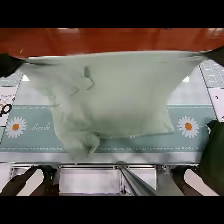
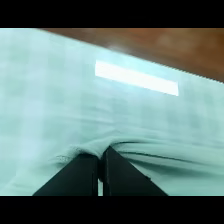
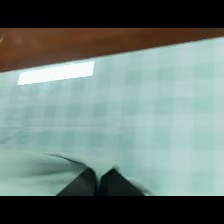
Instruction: Fold the shirts.
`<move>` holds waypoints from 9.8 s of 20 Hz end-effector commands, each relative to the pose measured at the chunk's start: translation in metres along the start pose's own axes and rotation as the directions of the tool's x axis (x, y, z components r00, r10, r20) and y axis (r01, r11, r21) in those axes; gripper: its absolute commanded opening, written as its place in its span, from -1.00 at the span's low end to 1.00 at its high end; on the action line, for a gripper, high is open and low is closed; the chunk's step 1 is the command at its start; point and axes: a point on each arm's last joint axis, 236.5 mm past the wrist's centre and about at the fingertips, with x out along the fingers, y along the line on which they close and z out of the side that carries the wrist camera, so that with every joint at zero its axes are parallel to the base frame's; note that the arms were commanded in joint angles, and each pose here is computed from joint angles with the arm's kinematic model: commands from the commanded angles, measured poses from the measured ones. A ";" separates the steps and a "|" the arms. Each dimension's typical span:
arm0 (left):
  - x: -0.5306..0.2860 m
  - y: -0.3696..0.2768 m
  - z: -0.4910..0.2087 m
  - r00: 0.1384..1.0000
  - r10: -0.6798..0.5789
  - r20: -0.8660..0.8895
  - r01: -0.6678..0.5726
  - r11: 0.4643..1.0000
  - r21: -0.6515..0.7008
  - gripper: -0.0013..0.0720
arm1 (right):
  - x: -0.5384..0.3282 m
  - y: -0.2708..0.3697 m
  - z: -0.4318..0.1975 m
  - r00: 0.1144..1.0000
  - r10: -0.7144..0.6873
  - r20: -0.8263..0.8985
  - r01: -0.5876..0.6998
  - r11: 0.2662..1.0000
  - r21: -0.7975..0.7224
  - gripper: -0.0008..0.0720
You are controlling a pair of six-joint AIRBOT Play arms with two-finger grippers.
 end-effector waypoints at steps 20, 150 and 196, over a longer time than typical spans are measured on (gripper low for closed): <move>0.203 0.049 -0.075 0.960 -0.013 -0.280 -0.037 0.984 -0.175 -0.91 | 0.248 -0.083 -0.044 0.967 0.142 -0.212 -0.073 0.950 0.302 -0.89; 0.043 -0.002 -0.135 0.898 -0.170 -0.406 0.098 0.976 -0.193 0.42 | 0.215 -0.162 -0.137 0.899 0.226 -0.376 0.049 0.800 0.598 0.16; 0.146 -0.386 -0.366 0.403 -0.441 -0.802 0.645 0.758 -0.092 -0.92 | -0.084 0.061 -0.132 0.981 -0.034 -0.190 0.038 0.999 0.016 -0.89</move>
